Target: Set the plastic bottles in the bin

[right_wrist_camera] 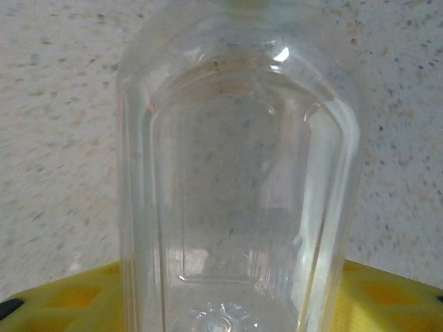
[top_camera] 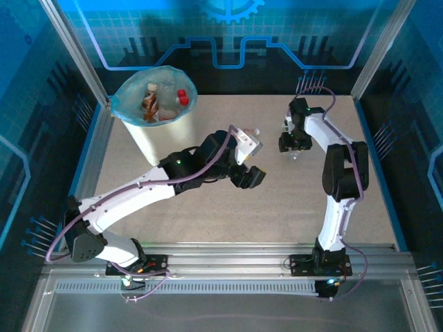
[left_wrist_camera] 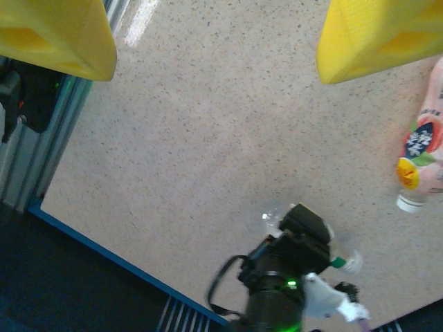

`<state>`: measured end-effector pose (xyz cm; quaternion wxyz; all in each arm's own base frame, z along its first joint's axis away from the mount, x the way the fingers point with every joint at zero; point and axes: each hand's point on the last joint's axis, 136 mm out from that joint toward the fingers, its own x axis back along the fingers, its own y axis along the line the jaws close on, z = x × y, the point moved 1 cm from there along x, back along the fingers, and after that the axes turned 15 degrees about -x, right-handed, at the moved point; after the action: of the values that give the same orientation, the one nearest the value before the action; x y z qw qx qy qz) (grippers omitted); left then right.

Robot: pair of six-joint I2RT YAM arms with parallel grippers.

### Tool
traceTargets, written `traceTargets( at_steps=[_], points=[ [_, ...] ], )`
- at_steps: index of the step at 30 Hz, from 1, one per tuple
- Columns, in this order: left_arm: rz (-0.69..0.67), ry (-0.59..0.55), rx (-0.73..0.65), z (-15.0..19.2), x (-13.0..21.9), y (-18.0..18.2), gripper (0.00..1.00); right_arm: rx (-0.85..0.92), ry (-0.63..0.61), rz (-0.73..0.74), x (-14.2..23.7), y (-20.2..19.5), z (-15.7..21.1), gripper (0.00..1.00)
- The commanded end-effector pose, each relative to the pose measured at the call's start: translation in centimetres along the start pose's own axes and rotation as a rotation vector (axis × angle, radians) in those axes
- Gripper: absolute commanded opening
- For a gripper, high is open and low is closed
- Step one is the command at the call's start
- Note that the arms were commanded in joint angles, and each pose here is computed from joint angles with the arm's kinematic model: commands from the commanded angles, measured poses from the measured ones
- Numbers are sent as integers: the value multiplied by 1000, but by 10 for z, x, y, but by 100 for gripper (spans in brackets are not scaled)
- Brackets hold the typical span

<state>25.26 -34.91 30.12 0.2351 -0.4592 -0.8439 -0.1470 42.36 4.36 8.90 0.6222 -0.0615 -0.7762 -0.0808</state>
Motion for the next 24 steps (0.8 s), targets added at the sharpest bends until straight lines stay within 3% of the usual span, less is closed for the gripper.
traceTargets(
  at_steps=[1, 7, 12, 17, 24],
  points=[
    [-83, -86, 118, -27, 33, 30, 77, -38, -59, -80, 47, 8, 13, 60],
    [-109, -140, 290, -35, 64, 66, 78, 5, -150, -232, 113, 46, 58, 60],
    [-79, -176, 351, -42, 86, 75, 78, 145, -265, -351, 174, 85, 104, 60],
    [-11, -214, 388, -52, 108, 67, 78, 288, -400, -531, 237, 111, 147, 59],
    [189, -314, 377, -77, 142, 32, 78, 461, -465, -818, 292, 139, 191, 57]
  ],
)
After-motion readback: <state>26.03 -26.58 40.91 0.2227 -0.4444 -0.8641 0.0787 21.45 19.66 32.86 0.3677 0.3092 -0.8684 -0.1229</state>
